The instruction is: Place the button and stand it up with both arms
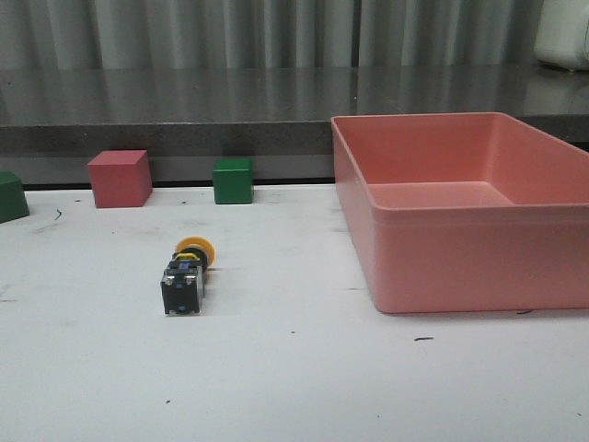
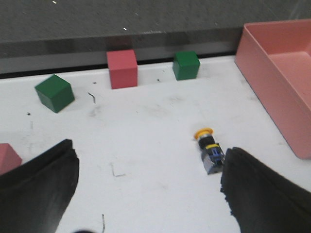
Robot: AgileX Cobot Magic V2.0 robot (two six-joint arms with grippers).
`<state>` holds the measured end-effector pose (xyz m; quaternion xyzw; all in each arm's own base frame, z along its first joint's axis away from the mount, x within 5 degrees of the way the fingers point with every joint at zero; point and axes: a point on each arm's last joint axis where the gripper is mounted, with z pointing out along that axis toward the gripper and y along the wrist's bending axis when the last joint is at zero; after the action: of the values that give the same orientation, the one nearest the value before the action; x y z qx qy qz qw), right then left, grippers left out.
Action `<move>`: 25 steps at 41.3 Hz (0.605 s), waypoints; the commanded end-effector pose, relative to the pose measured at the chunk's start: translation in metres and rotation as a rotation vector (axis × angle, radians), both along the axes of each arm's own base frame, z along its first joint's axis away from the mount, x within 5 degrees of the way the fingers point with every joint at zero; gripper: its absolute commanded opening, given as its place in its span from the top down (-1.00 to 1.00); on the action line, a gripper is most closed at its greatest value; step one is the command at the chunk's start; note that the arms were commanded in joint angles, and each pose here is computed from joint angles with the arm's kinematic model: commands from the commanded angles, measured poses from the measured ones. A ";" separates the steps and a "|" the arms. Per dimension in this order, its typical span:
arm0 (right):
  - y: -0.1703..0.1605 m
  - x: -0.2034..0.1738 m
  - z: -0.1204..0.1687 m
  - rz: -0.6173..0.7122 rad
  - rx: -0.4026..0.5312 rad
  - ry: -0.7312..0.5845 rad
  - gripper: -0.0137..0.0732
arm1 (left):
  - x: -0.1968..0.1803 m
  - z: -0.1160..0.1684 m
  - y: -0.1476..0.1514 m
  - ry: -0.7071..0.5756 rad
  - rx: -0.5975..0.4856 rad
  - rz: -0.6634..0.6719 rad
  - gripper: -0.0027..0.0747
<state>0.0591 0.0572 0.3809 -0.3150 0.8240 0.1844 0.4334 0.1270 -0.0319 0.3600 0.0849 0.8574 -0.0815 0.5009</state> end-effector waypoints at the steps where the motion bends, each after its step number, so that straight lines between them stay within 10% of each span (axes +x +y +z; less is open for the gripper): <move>1: 0.001 0.002 0.011 0.005 0.051 -0.067 -0.24 | 0.012 0.008 -0.015 -0.036 -0.025 -0.074 -0.58; 25: 0.001 0.002 0.011 0.005 0.051 -0.067 -0.24 | 0.103 -0.044 -0.095 0.390 0.013 -0.174 -0.58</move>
<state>0.0591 0.0572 0.3809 -0.3150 0.8240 0.1844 0.4334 0.2158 -0.1172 0.3029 0.1718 0.9318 -0.1123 0.2994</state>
